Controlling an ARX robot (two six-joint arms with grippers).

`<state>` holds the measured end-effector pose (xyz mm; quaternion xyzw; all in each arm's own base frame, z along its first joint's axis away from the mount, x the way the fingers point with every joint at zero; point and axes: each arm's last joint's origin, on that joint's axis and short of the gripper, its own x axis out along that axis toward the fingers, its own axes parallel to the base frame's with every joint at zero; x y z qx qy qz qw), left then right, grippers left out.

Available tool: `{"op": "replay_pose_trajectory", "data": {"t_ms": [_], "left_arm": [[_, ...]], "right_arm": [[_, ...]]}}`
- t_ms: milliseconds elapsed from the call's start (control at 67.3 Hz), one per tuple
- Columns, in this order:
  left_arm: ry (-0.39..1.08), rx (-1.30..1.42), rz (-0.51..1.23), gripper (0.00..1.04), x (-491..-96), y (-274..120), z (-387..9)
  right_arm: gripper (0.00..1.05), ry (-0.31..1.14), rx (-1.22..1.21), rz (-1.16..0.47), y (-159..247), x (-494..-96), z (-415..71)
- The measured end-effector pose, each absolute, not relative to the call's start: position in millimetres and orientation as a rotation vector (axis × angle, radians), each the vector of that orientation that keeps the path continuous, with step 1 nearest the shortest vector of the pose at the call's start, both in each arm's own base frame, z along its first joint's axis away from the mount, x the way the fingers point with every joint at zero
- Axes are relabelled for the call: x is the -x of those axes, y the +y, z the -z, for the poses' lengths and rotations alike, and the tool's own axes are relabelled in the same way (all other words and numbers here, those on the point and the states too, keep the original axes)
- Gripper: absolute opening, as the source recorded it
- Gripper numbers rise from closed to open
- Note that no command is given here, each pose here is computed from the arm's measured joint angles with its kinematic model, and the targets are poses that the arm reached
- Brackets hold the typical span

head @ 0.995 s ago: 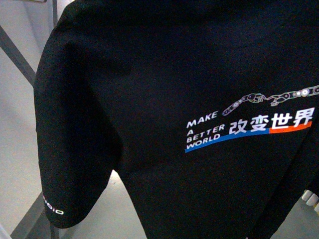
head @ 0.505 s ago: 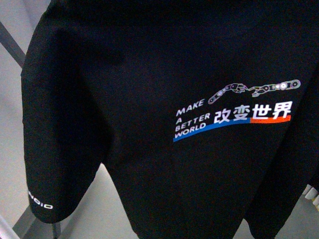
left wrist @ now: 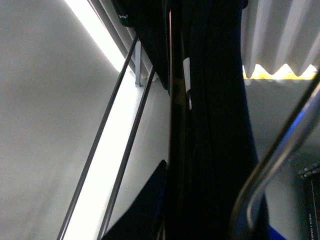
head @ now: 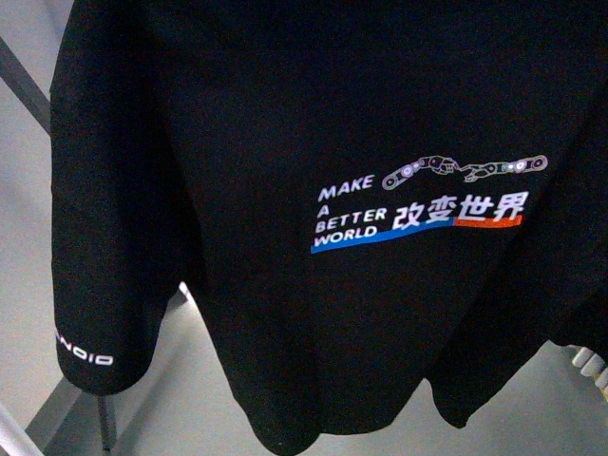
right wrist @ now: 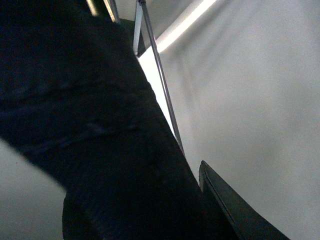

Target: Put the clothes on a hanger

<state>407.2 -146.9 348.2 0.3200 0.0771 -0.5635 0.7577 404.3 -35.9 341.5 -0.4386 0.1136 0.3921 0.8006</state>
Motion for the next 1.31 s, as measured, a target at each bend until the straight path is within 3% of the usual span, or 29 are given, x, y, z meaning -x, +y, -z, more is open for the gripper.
{"op": "replay_pose_trajectory", "data": {"t_ms": [490,1307], "left_arm": [[0.133,-0.710,1.249,1.00,-406.7,-147.8,-350.4],[0.132,-0.707,1.257,0.98,-406.0,-147.9,-350.4]], "right_arm": [[0.09,0.249,0.972,-0.864,-42.2,-392.5,-336.2],[0.08,0.424,0.857,-0.840,-58.0,-379.1,-276.3]]}}
